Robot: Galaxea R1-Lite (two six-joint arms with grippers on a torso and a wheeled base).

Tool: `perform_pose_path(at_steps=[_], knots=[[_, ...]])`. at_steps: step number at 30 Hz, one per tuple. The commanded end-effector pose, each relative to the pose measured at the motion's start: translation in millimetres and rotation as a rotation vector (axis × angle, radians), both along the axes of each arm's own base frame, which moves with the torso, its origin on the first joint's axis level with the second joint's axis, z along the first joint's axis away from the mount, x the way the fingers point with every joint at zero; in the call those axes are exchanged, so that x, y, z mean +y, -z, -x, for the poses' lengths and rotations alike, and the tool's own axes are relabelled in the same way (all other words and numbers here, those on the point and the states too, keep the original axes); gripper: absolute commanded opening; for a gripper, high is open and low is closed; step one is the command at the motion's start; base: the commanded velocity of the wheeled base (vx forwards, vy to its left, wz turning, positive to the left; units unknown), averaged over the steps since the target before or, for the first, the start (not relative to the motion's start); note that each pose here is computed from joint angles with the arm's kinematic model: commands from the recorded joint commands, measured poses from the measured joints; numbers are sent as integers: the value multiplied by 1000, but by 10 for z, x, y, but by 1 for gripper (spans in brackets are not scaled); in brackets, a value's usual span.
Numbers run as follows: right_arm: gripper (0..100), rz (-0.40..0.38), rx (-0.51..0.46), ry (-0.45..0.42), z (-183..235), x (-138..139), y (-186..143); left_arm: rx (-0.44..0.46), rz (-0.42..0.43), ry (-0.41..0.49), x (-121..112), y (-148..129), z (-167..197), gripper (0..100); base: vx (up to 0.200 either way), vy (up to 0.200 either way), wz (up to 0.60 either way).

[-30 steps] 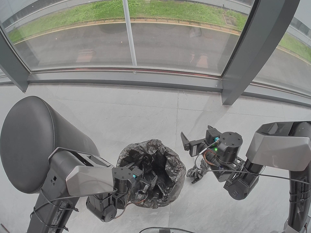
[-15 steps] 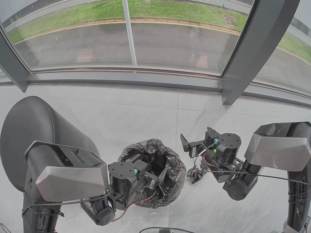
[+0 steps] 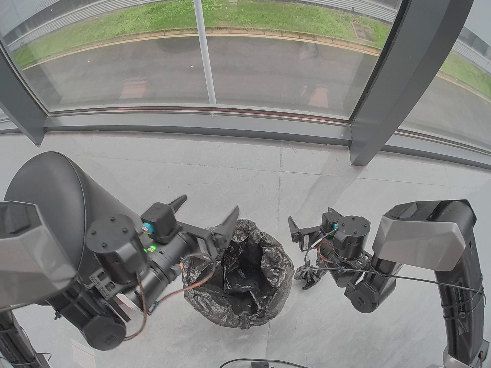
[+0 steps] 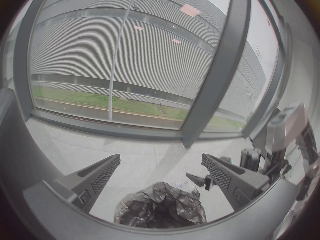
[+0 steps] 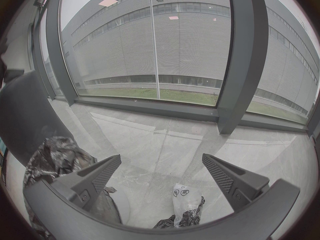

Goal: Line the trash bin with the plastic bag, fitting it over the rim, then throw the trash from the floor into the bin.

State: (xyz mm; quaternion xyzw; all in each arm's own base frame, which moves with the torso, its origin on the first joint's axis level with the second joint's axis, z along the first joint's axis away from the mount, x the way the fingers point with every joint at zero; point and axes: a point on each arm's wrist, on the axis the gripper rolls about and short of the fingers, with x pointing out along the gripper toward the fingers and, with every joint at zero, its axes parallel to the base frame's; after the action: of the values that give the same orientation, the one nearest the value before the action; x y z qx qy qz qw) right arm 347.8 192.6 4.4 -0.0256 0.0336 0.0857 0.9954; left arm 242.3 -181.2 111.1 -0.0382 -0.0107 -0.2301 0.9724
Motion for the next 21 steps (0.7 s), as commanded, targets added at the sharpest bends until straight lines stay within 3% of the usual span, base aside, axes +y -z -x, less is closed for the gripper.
perform_pose_path(at_steps=[1,8,15,21], knots=[[100,16,39,40,-154,-81,344,-79,96,-64,360,-346,-23,100,0,0,0],[100,-26,124,83,-237,-186,396,-89,98,-137,527,-342,-201,100,0,0,0],[100,-90,281,141,-372,-228,389,-112,105,-135,646,-402,-249,100,0,0,0],[100,-93,348,201,-571,-356,360,-114,104,-141,678,-404,-270,100,0,0,0]])
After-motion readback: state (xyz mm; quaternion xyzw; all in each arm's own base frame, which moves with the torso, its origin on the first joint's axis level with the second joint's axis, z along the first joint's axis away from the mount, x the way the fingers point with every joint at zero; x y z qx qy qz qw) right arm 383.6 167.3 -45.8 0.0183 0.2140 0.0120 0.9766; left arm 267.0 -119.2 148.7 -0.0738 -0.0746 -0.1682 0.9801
